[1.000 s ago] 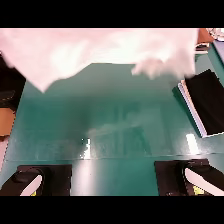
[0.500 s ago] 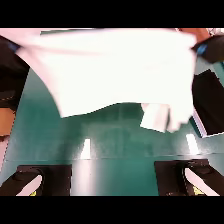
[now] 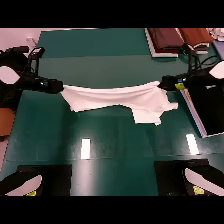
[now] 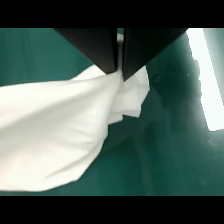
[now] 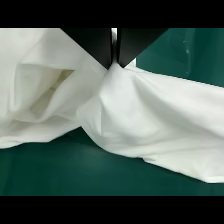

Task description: Fold the shirts.

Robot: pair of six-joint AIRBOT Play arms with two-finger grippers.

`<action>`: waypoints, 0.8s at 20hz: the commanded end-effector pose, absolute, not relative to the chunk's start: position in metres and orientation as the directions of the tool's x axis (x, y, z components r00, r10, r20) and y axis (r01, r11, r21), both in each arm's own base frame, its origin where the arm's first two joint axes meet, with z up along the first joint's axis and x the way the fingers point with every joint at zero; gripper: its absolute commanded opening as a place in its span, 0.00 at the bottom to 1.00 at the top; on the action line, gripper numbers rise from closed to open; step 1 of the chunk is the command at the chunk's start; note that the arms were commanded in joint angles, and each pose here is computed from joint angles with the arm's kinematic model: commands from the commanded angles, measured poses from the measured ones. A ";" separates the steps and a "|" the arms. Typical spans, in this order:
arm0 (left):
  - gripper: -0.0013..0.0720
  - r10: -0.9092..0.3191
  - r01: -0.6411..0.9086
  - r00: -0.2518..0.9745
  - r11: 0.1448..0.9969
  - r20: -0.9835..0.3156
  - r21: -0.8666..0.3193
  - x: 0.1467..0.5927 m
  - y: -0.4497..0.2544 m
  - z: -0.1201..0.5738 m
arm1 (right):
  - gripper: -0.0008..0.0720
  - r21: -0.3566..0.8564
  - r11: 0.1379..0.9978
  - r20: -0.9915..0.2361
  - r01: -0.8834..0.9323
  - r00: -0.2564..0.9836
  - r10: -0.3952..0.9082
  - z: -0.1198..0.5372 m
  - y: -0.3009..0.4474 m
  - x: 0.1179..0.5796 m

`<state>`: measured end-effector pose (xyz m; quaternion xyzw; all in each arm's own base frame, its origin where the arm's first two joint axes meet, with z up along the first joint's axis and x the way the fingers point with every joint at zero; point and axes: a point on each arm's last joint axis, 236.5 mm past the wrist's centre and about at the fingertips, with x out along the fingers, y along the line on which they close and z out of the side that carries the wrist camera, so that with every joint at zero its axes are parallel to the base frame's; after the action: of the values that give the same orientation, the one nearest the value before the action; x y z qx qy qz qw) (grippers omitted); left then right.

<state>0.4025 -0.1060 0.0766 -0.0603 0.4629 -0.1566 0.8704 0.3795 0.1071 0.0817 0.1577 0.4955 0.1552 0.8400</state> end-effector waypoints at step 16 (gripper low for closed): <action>0.47 -0.311 0.279 0.444 0.939 -0.840 -0.201 0.389 -0.102 0.065 | 0.68 0.330 0.944 -0.800 -0.033 0.521 0.298 0.129 0.031 0.333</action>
<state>0.3901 -0.1030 0.0654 -0.0183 0.4949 -0.1735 0.8512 0.3506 0.0512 0.1352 0.1260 0.4522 0.1152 0.8754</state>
